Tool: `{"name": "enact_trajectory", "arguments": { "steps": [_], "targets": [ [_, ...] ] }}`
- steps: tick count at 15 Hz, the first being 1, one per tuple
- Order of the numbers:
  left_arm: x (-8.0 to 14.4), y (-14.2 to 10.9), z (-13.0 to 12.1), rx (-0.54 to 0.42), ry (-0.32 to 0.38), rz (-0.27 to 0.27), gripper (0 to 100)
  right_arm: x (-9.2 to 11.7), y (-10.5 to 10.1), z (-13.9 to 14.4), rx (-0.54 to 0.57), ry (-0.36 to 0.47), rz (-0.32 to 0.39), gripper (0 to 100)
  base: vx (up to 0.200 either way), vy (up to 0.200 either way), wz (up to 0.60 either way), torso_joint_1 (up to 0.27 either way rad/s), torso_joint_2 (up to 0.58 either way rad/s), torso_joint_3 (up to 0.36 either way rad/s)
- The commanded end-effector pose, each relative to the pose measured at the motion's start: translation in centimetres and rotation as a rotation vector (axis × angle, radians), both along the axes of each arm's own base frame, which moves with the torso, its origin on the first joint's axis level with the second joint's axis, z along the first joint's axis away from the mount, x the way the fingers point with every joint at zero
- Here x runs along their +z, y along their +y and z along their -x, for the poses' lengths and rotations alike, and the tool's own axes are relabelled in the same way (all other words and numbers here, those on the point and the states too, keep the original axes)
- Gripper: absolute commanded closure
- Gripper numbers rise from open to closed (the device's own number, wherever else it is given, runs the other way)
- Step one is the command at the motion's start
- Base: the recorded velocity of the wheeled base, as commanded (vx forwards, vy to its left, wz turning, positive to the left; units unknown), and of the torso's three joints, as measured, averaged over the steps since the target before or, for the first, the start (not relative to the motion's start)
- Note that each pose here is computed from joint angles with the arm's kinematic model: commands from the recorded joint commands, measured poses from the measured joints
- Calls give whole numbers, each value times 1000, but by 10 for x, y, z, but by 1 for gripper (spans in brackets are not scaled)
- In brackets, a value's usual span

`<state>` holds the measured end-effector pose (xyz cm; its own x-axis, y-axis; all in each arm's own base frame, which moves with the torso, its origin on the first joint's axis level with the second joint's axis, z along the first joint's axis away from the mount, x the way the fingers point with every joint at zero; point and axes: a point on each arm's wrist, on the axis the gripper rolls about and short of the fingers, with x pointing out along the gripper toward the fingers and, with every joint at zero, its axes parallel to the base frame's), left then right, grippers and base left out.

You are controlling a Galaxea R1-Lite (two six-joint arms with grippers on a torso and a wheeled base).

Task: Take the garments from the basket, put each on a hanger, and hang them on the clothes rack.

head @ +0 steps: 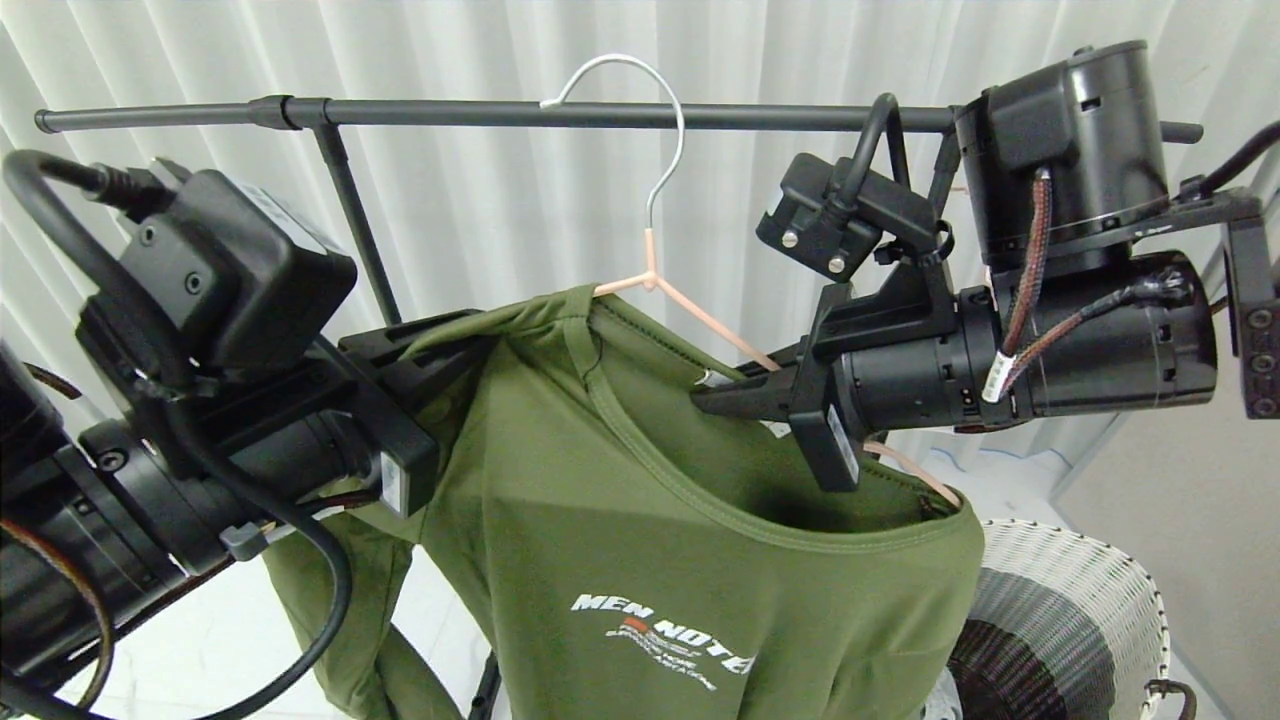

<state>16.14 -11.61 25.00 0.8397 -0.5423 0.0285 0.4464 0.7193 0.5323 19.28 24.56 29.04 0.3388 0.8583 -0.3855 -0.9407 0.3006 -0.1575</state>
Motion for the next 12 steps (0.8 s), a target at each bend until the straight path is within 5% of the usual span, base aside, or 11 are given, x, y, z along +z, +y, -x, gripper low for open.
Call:
{"name": "enact_trajectory", "arguments": {
  "steps": [1,2,3,12],
  "targets": [
    [-1,0,0,1,1,-6,100,1,0,0,0,-4,-4,100,0,0,0,0,0,0],
    [-1,0,-1,5,-1,-14,100,3,-1,1,2,-7,-9,100,0,0,0,0,0,0],
    [-2,0,-1,6,3,-15,0,4,-1,2,2,-16,-12,100,0,0,0,0,0,0],
    [-22,30,-1,135,56,-28,0,15,-16,-5,-59,-70,-51,100,0,0,0,0,0,0]
  ]
}}
